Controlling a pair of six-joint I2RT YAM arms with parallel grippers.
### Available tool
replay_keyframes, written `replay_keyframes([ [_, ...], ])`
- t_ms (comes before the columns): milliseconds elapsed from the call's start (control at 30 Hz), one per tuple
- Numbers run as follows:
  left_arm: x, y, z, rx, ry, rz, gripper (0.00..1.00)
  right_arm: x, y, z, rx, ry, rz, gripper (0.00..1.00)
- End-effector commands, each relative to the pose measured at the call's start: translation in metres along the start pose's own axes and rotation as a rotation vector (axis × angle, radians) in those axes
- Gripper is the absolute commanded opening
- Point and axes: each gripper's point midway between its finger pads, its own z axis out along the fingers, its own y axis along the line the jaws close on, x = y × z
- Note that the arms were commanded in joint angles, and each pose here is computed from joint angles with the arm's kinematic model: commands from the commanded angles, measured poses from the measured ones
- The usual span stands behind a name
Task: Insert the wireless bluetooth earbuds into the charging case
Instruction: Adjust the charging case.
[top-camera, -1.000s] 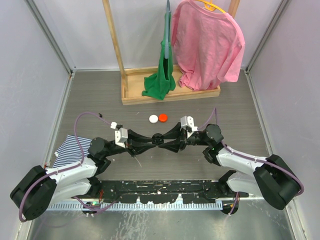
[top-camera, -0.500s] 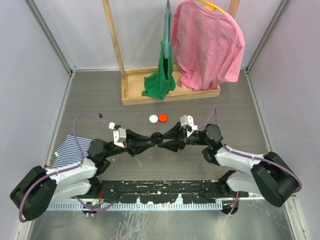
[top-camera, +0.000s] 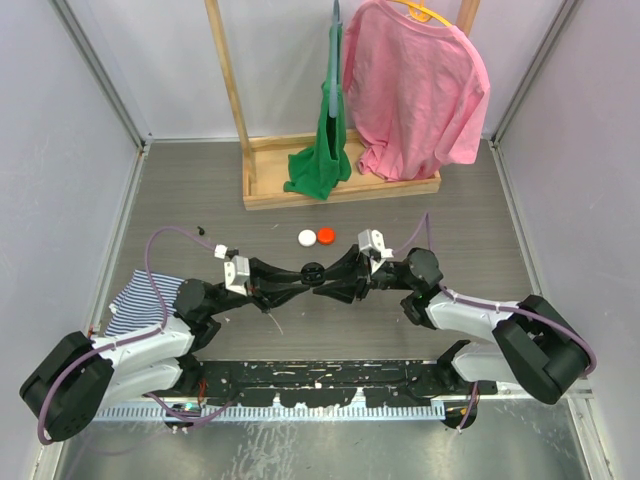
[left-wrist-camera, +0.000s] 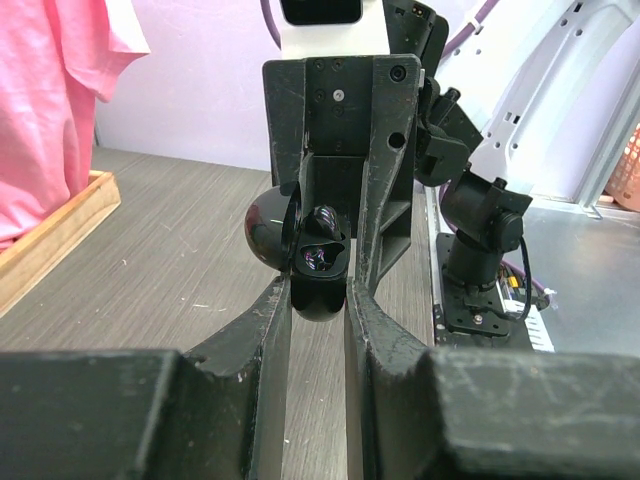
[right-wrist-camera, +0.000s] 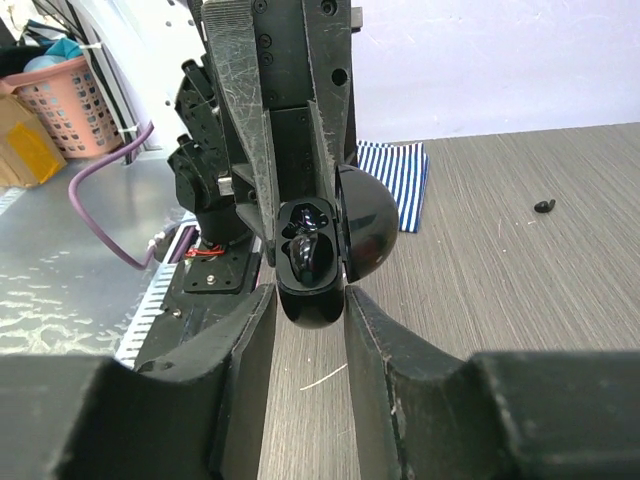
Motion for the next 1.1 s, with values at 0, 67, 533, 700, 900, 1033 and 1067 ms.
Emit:
replay_keyframes([
  [0, -0.018, -0.002, 0.003, 0.008, -0.069, 0.043, 0.11, -0.034, 0.004, 0.009, -0.043, -0.08, -0.104, 0.38],
  [67, -0.017, -0.002, 0.003, 0.01, -0.064, 0.04, 0.12, -0.034, 0.005, 0.008, -0.047, -0.08, -0.11, 0.36],
  [533, -0.015, 0.012, 0.001, -0.073, -0.051, 0.042, 0.32, -0.035, -0.002, 0.006, -0.007, -0.026, -0.15, 0.2],
  [700, -0.011, 0.03, -0.004, -0.184, -0.003, 0.058, 0.48, -0.039, -0.012, -0.003, 0.07, 0.008, -0.195, 0.19],
  [900, -0.006, 0.055, -0.015, -0.339, 0.064, 0.077, 0.62, -0.033, -0.024, -0.017, 0.185, 0.052, -0.256, 0.19],
  [1033, -0.002, 0.09, -0.031, -0.552, 0.12, 0.075, 0.72, -0.03, -0.037, -0.026, 0.281, 0.058, -0.275, 0.2],
  [1067, 0.001, 0.098, -0.036, -0.604, 0.145, 0.07, 0.73, -0.029, -0.04, -0.028, 0.302, 0.06, -0.278, 0.2],
])
